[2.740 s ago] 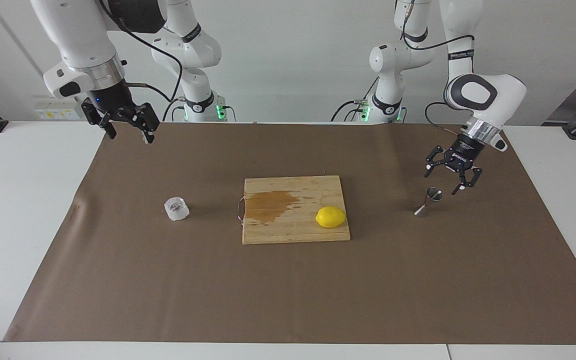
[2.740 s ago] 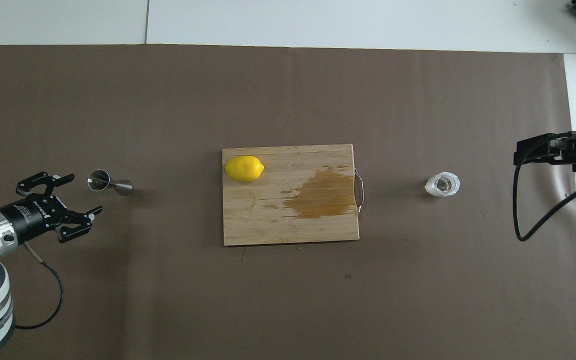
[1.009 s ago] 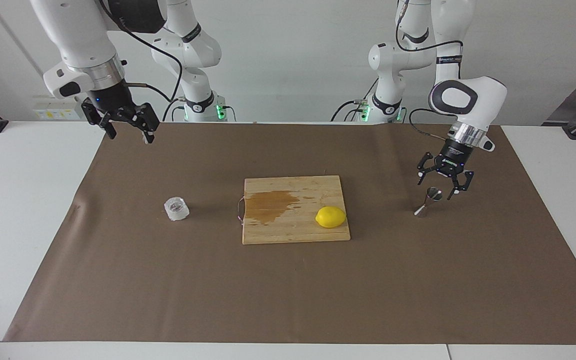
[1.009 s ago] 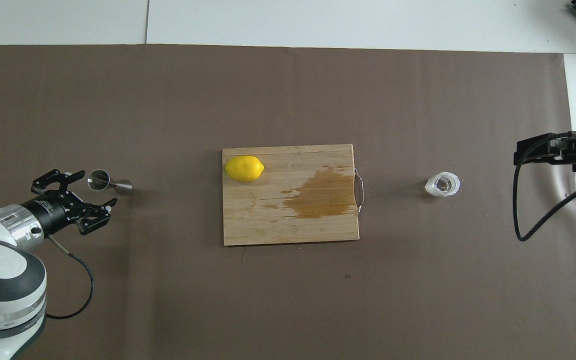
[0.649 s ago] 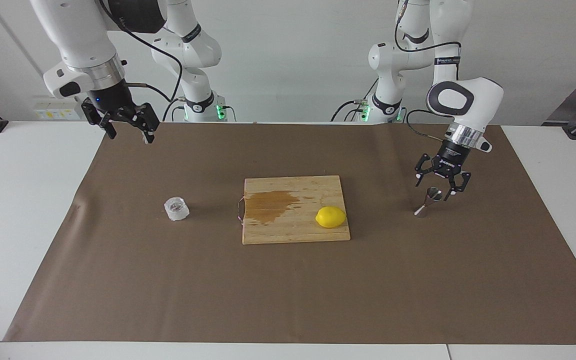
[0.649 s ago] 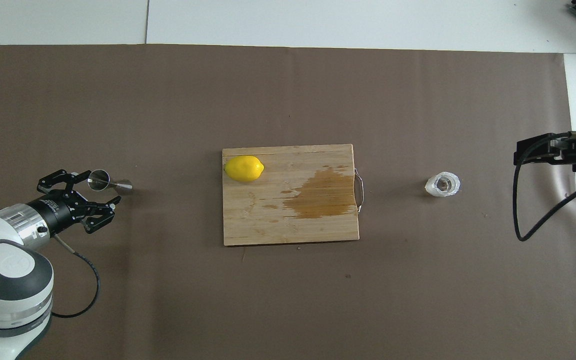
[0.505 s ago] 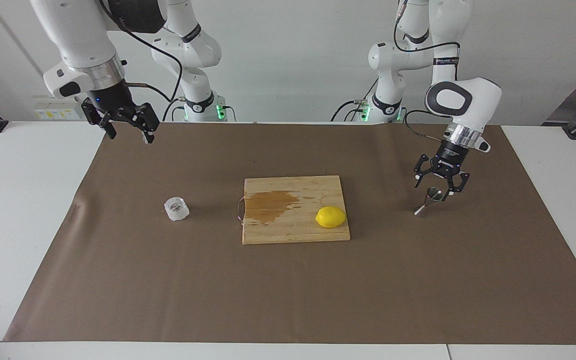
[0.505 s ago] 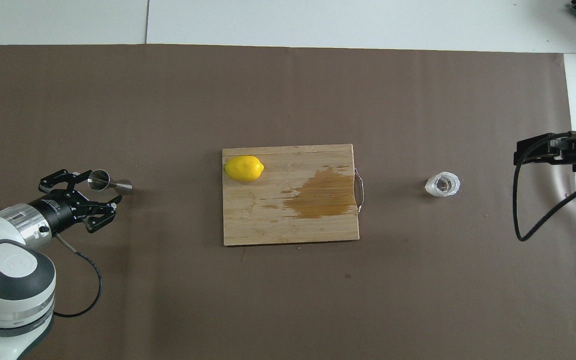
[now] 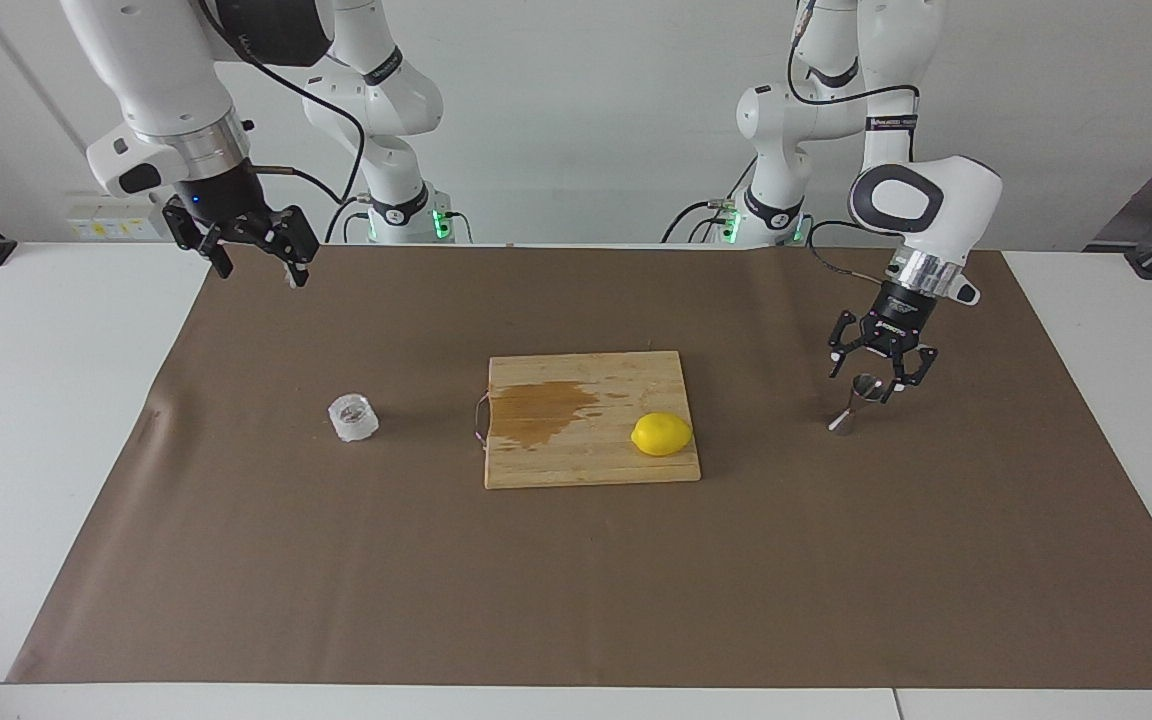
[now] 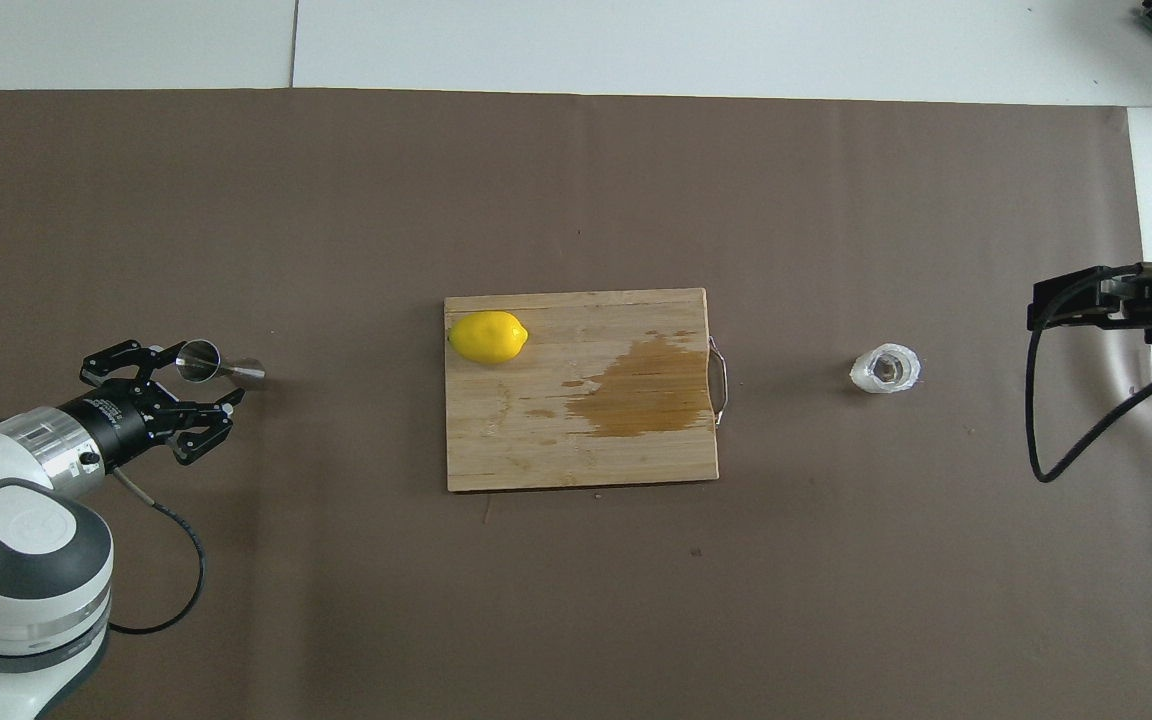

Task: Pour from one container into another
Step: 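Close the left gripper around the metal jigger, then lift the jigger with the left gripper and carry it over the board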

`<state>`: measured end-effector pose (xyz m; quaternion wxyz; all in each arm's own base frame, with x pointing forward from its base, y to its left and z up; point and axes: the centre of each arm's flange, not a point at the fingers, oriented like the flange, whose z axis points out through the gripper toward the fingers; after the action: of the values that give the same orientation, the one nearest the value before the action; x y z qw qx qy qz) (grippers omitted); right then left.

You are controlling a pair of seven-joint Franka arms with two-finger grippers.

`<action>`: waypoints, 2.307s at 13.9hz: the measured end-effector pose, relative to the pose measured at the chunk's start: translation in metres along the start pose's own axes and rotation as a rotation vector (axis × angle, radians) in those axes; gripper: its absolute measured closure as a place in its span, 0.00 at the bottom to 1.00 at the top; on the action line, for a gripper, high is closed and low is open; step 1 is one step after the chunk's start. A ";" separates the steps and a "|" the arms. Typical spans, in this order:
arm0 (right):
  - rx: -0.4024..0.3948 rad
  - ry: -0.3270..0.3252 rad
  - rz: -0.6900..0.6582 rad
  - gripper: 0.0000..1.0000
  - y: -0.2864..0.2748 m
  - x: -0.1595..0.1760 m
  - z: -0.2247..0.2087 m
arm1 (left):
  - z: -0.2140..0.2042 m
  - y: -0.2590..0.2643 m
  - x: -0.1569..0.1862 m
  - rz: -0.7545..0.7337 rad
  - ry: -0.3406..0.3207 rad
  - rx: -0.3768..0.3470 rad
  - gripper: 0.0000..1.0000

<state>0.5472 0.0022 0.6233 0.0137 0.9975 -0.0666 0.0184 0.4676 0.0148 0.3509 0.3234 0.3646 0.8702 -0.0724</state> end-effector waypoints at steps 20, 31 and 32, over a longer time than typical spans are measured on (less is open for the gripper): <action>0.000 0.000 0.000 0.00 0.000 0.000 0.000 | -0.001 0.010 -0.006 -0.009 -0.009 -0.018 0.31; 0.000 0.000 0.000 0.00 0.000 0.000 0.000 | -0.003 0.015 -0.016 -0.021 -0.027 -0.023 0.50; 0.000 0.000 0.000 0.00 0.000 0.000 0.000 | -0.004 0.017 -0.026 -0.024 -0.046 -0.013 0.50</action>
<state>0.5472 0.0022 0.6233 0.0137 0.9975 -0.0666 0.0184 0.4912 0.0131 0.3719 0.3446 0.3504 0.8673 -0.0791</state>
